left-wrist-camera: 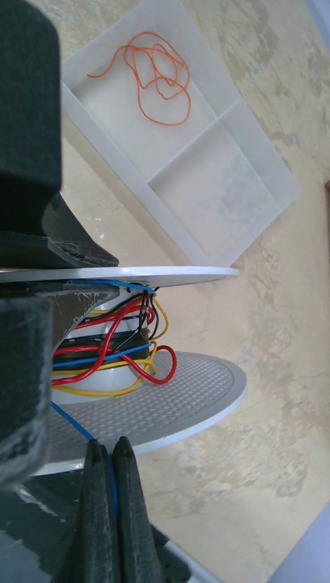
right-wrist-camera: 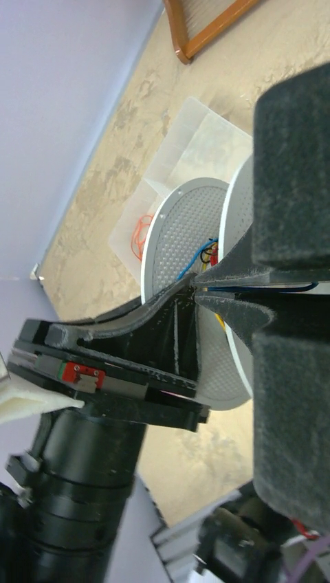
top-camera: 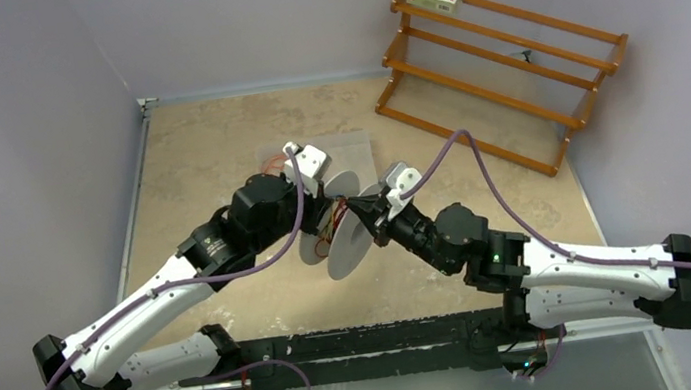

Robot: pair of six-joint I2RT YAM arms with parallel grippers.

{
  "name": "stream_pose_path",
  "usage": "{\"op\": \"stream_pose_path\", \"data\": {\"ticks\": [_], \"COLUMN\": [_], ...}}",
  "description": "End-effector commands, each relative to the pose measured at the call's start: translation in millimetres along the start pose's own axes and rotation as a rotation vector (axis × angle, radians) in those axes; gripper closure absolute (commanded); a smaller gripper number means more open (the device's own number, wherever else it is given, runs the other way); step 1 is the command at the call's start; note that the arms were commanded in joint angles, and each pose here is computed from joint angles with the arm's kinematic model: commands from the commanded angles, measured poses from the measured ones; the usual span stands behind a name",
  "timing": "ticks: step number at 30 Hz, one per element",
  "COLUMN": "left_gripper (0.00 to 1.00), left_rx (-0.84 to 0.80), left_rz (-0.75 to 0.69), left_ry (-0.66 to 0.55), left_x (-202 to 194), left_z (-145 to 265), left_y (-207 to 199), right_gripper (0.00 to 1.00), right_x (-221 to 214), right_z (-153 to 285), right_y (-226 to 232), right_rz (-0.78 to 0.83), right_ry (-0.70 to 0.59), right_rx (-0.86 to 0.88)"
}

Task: Wrap the cables

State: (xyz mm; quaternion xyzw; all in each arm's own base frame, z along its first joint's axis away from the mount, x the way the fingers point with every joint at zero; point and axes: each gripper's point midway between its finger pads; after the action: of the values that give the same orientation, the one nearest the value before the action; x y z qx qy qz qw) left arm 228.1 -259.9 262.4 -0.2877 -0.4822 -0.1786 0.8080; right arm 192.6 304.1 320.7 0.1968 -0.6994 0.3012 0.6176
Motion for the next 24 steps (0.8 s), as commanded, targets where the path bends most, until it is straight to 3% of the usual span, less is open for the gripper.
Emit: {"op": "stream_pose_path", "data": {"ticks": [1, 7, 16, 24], "left_gripper": [1.00, 1.00, 1.00, 1.00], "left_rx": [-0.254, -0.419, -0.629, -0.674], "left_rz": [-0.123, -0.197, -0.266, -0.315], "left_ry": [0.029, 0.085, 0.205, 0.300], "left_x": [8.7, -4.3, -44.7, -71.8], "left_z": [27.0, 45.2, 48.8, 46.9], "left_y": [-42.1, -63.8, -84.5, -81.0], "right_gripper": [1.00, 1.00, 1.00, 1.00], "right_x": [19.4, 18.5, -16.7, -37.1], "right_z": [17.1, 45.2, 61.0, 57.6], "right_y": [-13.1, -6.9, -8.6, -8.6], "right_rz": [0.043, 0.066, 0.076, 0.090], "right_ry": [-0.034, -0.037, 0.053, 0.099], "right_rx": [0.026, 0.148, 0.165, 0.178]}}
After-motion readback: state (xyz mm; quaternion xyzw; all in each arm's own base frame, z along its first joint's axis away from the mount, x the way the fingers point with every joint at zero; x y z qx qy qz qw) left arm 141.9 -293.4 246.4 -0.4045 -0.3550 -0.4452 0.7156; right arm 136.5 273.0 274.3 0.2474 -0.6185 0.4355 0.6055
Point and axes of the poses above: each gripper's point midway between its finger pads, its own z axis back along the fingers, its own y axis along the line the jaws close on, x = y × z, and after that the axes turned 13 degrees about z, right-handed
